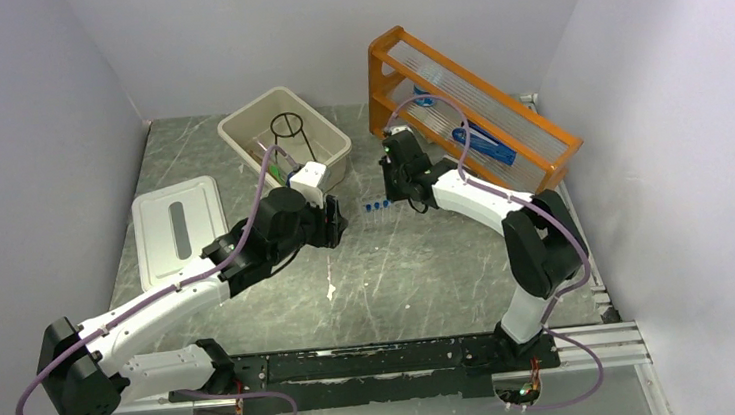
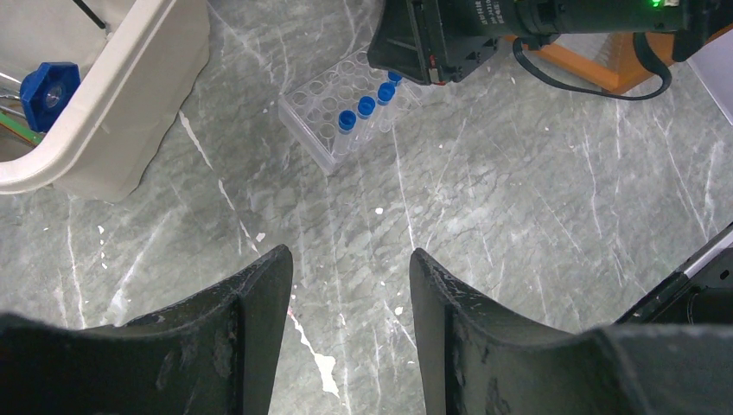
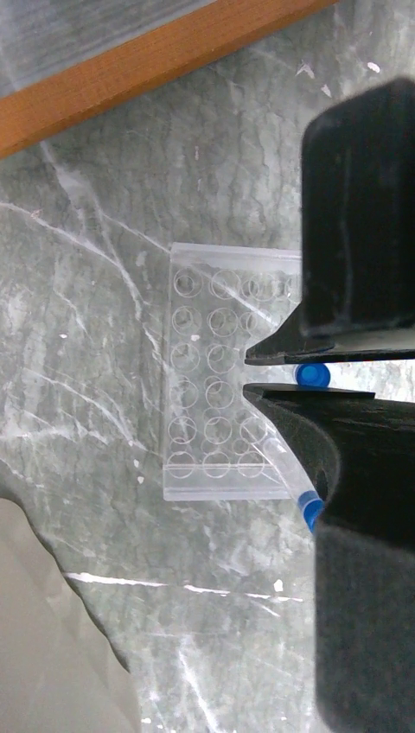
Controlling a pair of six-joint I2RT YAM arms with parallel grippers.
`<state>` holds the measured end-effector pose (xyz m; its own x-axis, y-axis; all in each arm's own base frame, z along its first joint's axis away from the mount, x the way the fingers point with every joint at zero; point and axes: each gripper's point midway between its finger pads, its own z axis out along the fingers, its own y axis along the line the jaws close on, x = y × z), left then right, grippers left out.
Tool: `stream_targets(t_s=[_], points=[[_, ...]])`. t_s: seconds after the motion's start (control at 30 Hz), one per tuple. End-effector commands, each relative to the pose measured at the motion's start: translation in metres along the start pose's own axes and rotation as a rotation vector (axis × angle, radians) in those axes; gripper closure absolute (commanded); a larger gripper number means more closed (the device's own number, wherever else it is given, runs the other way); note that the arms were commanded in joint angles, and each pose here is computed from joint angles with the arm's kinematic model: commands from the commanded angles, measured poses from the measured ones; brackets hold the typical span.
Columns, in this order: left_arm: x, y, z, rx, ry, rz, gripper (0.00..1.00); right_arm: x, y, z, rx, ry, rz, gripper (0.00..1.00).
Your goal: Organize the chemistry lab equipment
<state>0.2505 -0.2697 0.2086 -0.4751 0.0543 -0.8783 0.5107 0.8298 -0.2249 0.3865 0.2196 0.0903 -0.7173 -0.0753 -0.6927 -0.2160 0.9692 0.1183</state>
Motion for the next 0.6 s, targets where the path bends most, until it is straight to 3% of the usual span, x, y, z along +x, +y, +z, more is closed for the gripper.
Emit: stream_targets(t_s=[0.0, 0.57], points=[[-0.004, 0.0, -0.002, -0.005, -0.015, -0.005, 0.43, -0.011, 0.003, -0.016, -0.033, -0.01, -0.004, 0.83], [-0.005, 0.0, -0.004, -0.004, -0.018, -0.012, 0.43, -0.005, -0.001, -0.028, -0.028, 0.001, -0.012, 0.82]])
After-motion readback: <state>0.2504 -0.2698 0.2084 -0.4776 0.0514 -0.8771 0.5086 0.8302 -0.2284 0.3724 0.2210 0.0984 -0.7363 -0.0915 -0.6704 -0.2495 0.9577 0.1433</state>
